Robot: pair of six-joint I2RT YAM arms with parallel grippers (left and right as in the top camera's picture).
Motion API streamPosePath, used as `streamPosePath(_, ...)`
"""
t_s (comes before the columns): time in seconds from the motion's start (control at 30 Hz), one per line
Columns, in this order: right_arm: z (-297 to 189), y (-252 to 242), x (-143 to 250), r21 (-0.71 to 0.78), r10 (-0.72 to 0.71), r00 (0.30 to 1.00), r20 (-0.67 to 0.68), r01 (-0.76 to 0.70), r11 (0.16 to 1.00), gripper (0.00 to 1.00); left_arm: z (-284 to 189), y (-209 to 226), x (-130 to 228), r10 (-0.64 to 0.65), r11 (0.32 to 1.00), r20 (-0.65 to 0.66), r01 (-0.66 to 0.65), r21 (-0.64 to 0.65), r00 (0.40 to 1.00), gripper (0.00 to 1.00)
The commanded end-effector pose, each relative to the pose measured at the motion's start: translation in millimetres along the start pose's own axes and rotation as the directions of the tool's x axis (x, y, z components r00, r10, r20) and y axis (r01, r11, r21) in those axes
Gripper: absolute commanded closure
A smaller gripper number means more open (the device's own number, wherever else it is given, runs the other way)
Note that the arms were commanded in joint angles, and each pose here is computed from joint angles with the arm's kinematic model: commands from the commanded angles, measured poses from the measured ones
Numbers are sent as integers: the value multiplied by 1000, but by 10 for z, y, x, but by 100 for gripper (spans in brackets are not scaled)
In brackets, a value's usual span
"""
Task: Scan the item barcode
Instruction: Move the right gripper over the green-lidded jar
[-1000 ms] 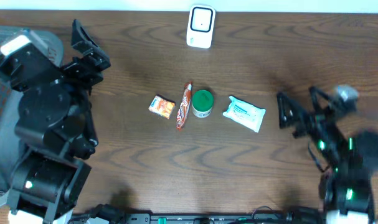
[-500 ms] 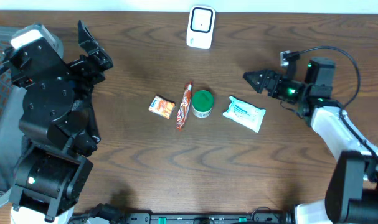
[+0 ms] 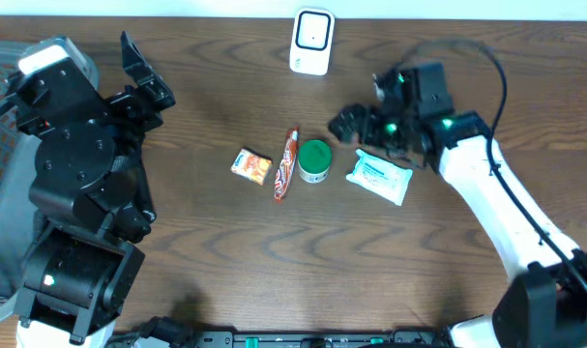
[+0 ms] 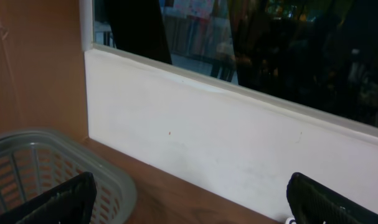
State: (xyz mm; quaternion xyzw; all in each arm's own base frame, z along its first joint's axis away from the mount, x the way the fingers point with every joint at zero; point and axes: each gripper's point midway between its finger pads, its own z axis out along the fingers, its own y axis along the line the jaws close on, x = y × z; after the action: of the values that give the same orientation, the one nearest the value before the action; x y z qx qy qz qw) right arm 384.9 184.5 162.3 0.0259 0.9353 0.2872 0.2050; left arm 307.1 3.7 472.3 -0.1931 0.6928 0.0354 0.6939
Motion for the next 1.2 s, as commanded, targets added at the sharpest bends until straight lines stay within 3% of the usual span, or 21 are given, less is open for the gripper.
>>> streamPosePath(0.0, -494, 193, -478, 216, -59, 983, 172, 20, 976, 1, -19, 39, -58, 23, 1000, 15, -22, -16, 1000, 2)
streamPosePath(0.17, -663, 154, -500, 315, -5, 994, 113, -31, 949, 1, -20, 36, -73, 18, 1000, 20, -18, -15, 1000, 2)
streamPosePath(0.33, -571, 93, -147, 333, -121, 988, -99, 148, 931, 1, -23, 36, -82, 15, 1000, 23, -15, -14, 1000, 2)
streamPosePath(0.5, -472, 240, -208, 292, -162, 984, -68, 175, 940, 1, -22, 35, -83, 15, 1000, 24, -14, -14, 1000, 2)
streamPosePath(0.73, -369, 320, -282, 305, -91, 994, -58, 104, 947, 1, -12, 28, -72, 17, 1000, 21, -17, -14, 1000, 2)
streamPosePath(0.93, -175, 262, -342, 370, -47, 984, -172, 108, 923, 1, -12, 30, -72, 17, 1000, 21, -17, -14, 1000, 2)
streamPosePath(1.17, 185, 318, -69, 377, -127, 927, -354, 266, 887, 1, -12, 28, -72, 17, 1000, 21, -17, -14, 1000, 2)
